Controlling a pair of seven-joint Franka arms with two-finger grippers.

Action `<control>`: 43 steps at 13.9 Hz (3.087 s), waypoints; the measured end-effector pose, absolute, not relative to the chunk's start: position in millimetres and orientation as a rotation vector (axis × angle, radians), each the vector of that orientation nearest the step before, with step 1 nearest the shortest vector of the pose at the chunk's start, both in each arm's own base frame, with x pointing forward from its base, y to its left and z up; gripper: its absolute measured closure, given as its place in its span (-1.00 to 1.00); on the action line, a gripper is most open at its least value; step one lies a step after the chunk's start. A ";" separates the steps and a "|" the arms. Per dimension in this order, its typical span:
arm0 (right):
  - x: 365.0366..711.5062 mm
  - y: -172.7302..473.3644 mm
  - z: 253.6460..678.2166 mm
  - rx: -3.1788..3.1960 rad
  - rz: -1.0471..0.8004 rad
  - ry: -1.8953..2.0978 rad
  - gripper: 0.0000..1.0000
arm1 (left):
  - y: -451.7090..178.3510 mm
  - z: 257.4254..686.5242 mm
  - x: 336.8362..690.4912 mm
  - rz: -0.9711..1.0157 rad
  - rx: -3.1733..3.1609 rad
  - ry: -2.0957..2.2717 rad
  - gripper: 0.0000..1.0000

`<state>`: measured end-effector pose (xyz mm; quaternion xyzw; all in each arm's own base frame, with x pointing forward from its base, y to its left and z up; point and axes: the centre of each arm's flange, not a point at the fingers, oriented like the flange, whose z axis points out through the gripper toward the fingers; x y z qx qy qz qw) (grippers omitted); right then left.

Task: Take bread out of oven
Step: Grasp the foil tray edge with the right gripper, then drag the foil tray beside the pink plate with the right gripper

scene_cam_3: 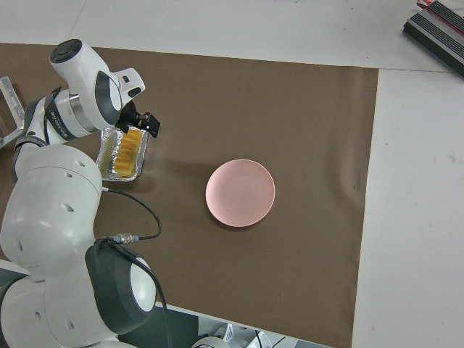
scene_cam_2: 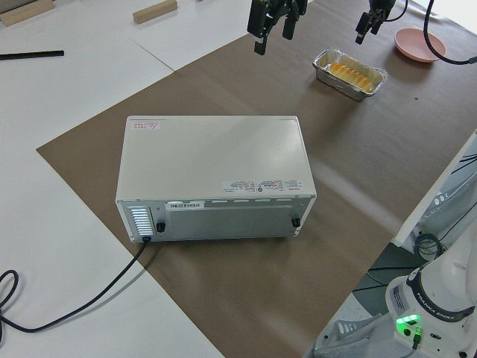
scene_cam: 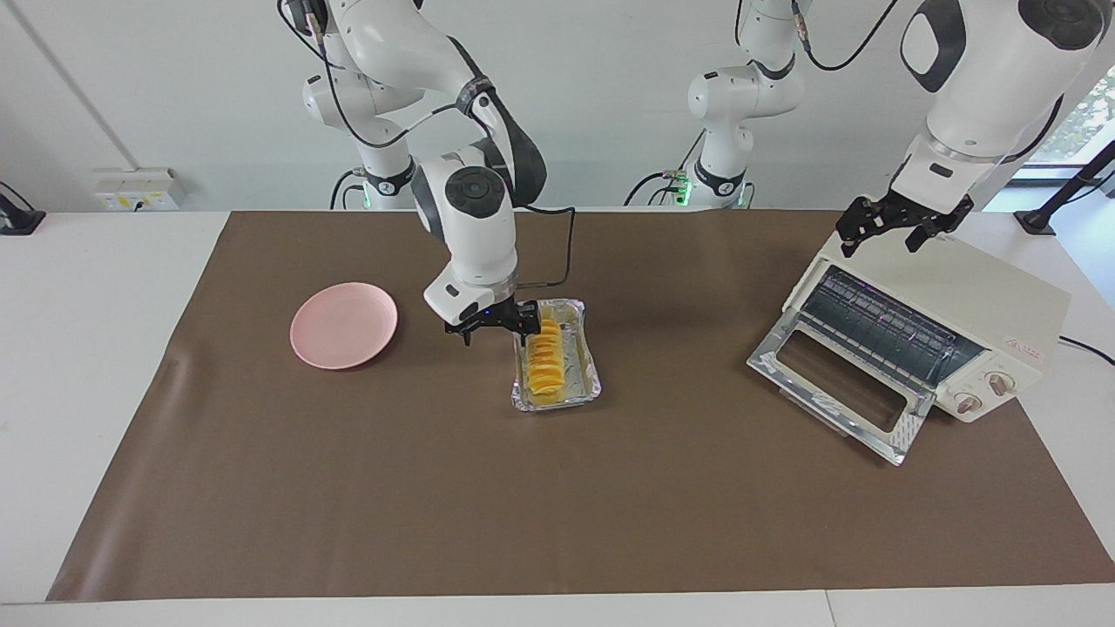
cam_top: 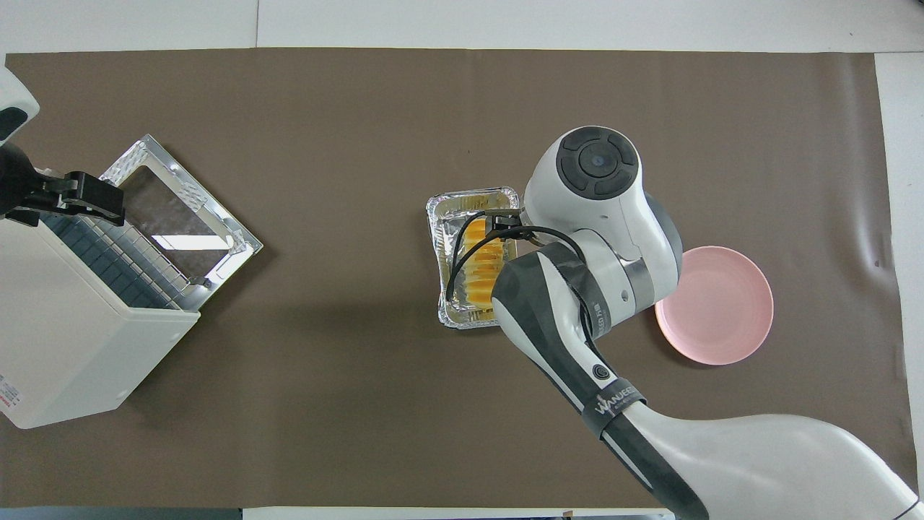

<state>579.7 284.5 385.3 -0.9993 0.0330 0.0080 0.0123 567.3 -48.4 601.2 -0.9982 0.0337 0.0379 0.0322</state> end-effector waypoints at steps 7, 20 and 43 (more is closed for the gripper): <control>583.2 284.6 359.8 -3.113 0.025 0.106 -1.00 | -65.9 598.3 571.4 0.118 -3.062 0.142 -1.00; 561.8 274.7 307.2 -3.124 0.051 -0.021 -0.81 | -68.1 603.2 576.4 0.049 -3.126 0.190 -1.00; 643.6 60.4 388.1 -3.028 -0.054 -0.004 0.96 | -65.7 600.1 576.2 0.066 -3.154 0.177 -1.00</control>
